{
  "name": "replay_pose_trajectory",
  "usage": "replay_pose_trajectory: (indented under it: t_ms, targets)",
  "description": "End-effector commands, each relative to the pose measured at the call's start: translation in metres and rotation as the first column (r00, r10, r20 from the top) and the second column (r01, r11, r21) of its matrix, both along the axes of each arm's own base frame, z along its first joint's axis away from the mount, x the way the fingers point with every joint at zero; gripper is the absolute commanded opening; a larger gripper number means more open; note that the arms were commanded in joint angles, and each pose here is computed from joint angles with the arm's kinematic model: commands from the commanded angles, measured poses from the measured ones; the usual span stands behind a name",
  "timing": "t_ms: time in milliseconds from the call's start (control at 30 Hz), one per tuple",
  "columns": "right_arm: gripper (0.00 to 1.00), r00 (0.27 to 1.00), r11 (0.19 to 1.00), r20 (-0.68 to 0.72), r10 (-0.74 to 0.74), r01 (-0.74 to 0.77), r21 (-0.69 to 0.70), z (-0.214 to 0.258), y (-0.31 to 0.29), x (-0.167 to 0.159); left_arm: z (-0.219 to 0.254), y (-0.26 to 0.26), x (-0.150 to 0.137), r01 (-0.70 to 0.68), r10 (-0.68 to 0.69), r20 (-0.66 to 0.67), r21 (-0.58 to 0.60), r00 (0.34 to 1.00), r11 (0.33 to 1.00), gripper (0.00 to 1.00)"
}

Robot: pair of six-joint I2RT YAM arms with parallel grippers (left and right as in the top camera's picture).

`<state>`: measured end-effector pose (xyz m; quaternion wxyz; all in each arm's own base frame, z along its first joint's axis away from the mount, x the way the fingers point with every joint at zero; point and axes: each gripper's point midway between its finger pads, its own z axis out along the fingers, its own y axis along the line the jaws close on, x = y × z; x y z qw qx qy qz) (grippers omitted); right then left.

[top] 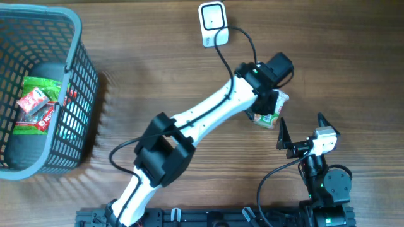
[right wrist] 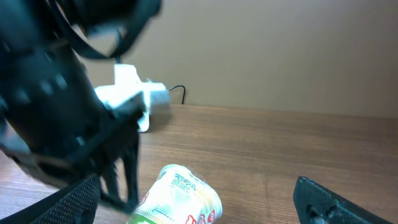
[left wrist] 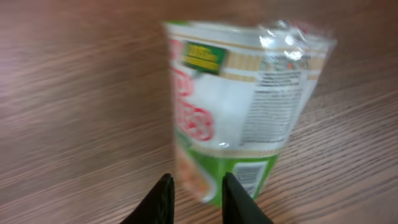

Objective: Scan the item barcode
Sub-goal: 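Carry the cup noodles past the scanner and set it on the table, then reach the left gripper into the basket and grasp the Kleenex pack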

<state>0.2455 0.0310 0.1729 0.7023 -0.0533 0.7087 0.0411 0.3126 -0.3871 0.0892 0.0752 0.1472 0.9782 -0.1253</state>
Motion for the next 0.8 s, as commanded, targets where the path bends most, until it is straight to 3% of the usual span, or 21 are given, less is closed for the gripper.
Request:
replay_pose_trajectory:
  t_ms: [0, 67, 133, 300, 367, 467, 533, 600, 733, 767]
  targets:
    - [1.0, 1.0, 1.0, 0.008, 0.005, -0.005, -0.001, 0.001, 0.0, 0.0, 0.013, 0.045, 0.02, -0.075, 0.074, 0.016, 0.07, 0.997, 0.995, 0.25]
    - [1.0, 1.0, 1.0, 0.008, 0.005, -0.005, -0.001, 0.001, 0.0, 0.0, 0.013, 0.065, 0.023, -0.066, 0.067, -0.005, 0.106, 0.998, 0.992, 0.27]
    - [1.0, 1.0, 1.0, 0.008, 0.005, -0.005, -0.001, 0.001, 0.0, 0.0, 0.025, 0.087, 0.029, -0.059, 0.06, -0.006, 0.12, 0.998, 0.991, 0.35]
    - [1.0, 1.0, 1.0, 0.008, 0.005, -0.005, -0.001, 0.001, 0.0, 0.0, 0.099, 0.144, 0.055, -0.16, 0.155, 0.112, 0.032, 0.982, 0.987, 0.53]
    - [1.0, 1.0, 1.0, 0.008, 0.005, -0.005, -0.001, 0.001, 0.0, 0.0, 0.142, 0.188, 0.068, -0.254, 0.252, 0.203, -0.016, 0.946, 0.967, 0.63]
    - [1.0, 1.0, 1.0, 0.008, 0.005, -0.005, -0.001, 0.001, 0.0, 0.0, 0.211, 0.285, 0.077, -0.451, 0.465, 0.333, -0.124, 0.82, 0.884, 0.7]
    - [1.0, 1.0, 1.0, 0.008, 0.005, -0.005, -0.001, 0.001, 0.0, 0.0, 0.239, 0.345, 0.074, -0.568, 0.582, 0.391, -0.165, 0.713, 0.806, 0.89]
    - [1.0, 1.0, 1.0, 0.008, 0.005, -0.005, -0.001, 0.001, 0.0, 0.0, 0.257, 0.406, 0.066, -0.683, 0.679, 0.438, -0.181, 0.589, 0.708, 0.99]
    - [0.99, 1.0, 1.0, 0.008, 0.005, -0.005, -0.001, 0.002, 0.0, 0.0, 0.259, 0.531, 0.035, -0.887, 0.827, 0.461, -0.16, 0.321, 0.434, 1.0]
    - [0.99, 1.0, 1.0, 0.008, 0.005, -0.005, -0.001, 0.001, 0.0, 0.0, 0.254, 0.55, 0.029, -0.91, 0.846, 0.453, -0.152, 0.283, 0.386, 1.0]
